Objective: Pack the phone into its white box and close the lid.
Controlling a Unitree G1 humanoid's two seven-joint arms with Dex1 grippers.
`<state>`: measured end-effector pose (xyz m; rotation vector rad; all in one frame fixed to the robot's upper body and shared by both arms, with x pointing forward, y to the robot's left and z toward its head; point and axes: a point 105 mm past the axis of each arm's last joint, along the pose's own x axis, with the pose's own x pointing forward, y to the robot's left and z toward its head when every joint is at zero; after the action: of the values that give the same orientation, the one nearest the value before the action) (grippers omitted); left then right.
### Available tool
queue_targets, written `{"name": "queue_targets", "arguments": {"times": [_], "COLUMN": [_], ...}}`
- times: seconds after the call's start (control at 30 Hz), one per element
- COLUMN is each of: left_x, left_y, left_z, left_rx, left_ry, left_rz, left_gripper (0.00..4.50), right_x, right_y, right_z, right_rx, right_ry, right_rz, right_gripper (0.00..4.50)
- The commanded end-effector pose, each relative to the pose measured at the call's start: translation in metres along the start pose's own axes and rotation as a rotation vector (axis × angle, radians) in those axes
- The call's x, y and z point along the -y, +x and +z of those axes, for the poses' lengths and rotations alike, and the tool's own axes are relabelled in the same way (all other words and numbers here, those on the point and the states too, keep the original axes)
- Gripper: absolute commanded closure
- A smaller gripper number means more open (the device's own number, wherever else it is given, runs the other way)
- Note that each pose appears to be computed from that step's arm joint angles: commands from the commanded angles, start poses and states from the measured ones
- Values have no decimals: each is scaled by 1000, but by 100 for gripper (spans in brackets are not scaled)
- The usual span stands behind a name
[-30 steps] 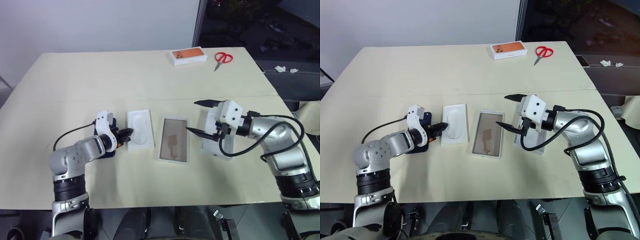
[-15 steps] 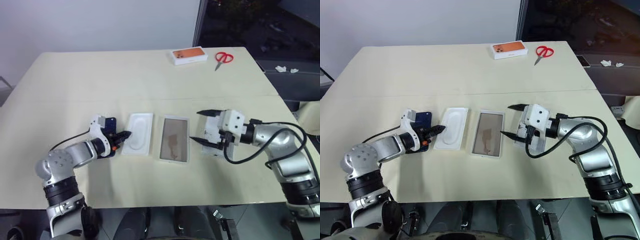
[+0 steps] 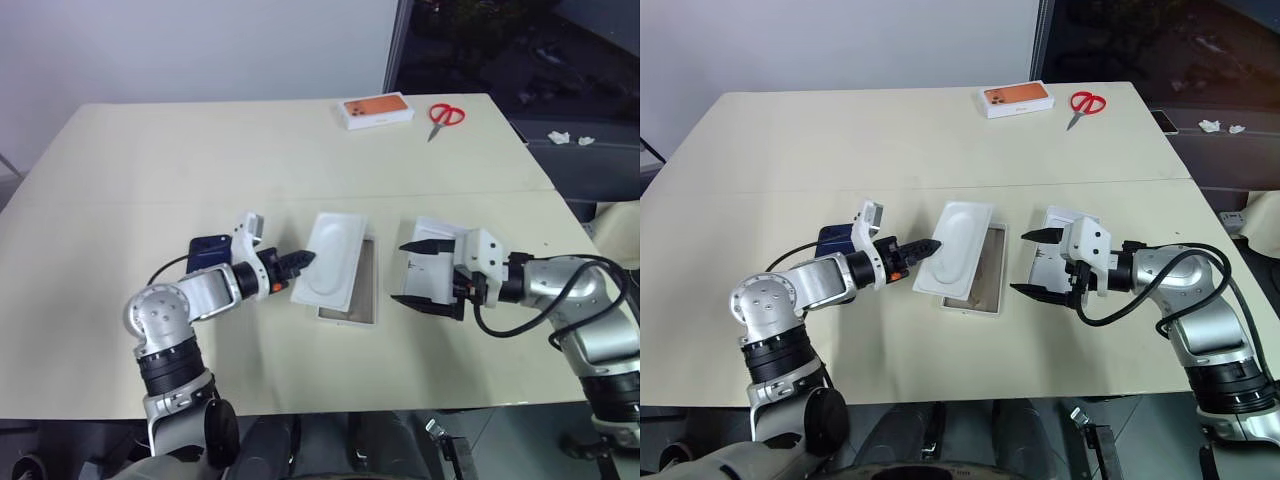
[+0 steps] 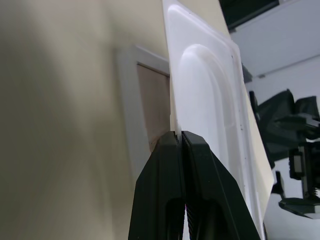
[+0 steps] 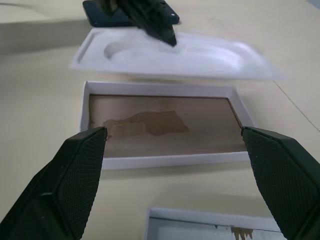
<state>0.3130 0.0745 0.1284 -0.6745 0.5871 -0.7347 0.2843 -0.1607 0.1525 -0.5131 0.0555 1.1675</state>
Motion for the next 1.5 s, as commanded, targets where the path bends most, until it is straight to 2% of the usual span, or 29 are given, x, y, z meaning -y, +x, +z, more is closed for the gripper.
{"name": "queue_targets", "arguments": {"times": [0.03, 0.27, 0.37, 0.53, 0.77, 0.87, 0.97, 1.07, 1.17, 1.27, 1.4, 1.5], "left_x": [8, 3, 7, 9, 5, 2, -4, -5, -3, -4, -10, -9], "left_y": [5, 21, 22, 19, -4, -16, -32, -50, -74, -90, -104, -114], "left_z": [2, 4, -3, -7, 28, 39, 46, 55, 61, 66, 59, 57], "left_rx": [9, 15, -10, -42, 81, 131, 170, 228, 283, 337, 302, 285], "left_ry": [59, 86, 100, 117, 102, 106, 184, 413, 551, 640, 765, 789], "left_rz": [-2, 52, 30, 9, -31, -53, -44, -23, -79, -118, -121, -146], "left_gripper": [446, 446, 353, 103, 103, 103, 103, 103, 99, 99, 99, 99], "right_x": [4, 5, 5, 6, 11, 13, 15, 16, 13, 11, -1, -8], "right_y": [-2, 0, 1, 2, 7, 16, 29, 44, 62, 76, 87, 90], "right_z": [9, 9, 10, 10, 11, 25, 36, 38, 40, 32, 15, 1], "right_rx": [20, 24, 26, 26, 43, 99, 136, 119, 94, 18, -89, -180], "right_ry": [-42, -46, -53, -55, -59, -55, -44, -49, -96, -138, -197, -266], "right_rz": [-27, -53, -64, -69, -91, -95, -114, -141, -143, -136, -88, -42], "right_gripper": [0, 0, 0, 0, 0, 0, 0, 0, 88, 242, 447, 447]}}
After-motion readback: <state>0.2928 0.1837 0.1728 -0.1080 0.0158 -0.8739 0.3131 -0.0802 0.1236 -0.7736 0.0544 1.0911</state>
